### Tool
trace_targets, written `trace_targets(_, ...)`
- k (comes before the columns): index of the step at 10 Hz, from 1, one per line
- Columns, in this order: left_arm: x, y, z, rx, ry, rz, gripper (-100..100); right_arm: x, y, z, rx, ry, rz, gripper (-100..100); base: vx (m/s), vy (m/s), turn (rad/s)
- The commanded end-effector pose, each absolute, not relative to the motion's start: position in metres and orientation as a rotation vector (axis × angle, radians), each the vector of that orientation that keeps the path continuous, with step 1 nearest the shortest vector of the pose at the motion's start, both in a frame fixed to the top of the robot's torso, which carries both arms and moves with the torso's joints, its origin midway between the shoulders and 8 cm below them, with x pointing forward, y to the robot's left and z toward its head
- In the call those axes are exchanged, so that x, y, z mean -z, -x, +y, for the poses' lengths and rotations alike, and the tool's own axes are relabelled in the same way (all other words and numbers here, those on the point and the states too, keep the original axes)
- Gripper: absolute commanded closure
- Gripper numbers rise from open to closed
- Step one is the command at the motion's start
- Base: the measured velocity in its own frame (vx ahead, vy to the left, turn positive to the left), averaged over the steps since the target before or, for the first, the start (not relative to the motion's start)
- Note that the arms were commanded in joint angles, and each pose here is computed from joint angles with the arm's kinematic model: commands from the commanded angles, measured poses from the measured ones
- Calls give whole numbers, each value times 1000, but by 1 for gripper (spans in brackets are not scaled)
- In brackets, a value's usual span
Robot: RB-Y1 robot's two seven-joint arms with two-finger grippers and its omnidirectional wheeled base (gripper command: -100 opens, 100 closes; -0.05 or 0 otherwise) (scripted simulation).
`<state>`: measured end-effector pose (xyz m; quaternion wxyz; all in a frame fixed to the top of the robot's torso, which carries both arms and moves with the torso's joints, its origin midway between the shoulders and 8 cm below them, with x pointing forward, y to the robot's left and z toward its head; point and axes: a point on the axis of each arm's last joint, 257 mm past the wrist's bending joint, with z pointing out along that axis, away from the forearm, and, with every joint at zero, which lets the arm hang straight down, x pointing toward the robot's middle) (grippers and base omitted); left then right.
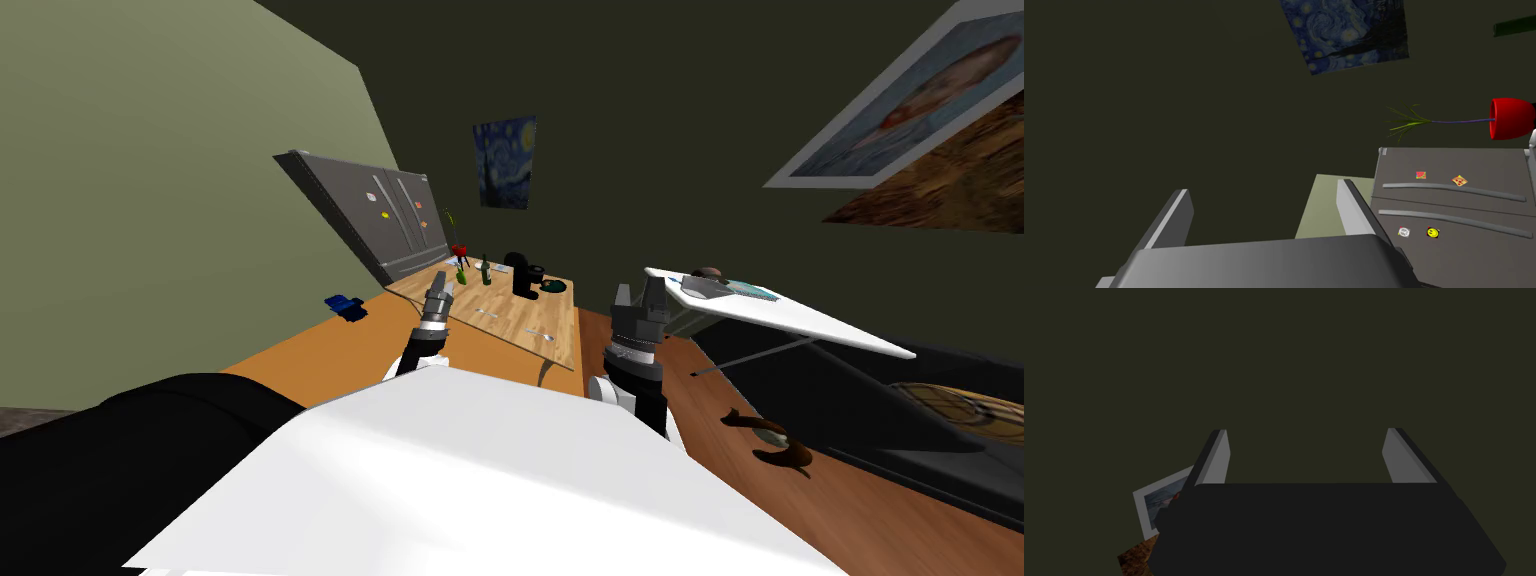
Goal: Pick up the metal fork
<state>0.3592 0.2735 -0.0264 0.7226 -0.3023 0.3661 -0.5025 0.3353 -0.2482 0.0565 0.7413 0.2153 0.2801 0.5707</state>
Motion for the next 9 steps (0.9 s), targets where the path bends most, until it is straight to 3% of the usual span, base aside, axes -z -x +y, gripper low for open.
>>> trace_targets(1, 37, -366, 274, 1103, 669, 858, -100, -56, -335, -248, -1251, -472, 614, 0, 5, 17, -122)
trace_targets(9, 90, -402, 292, 1043, 777, 1029, -100, -56, -335, -248, -1251, -472, 614, 0, 2, 52, -142)
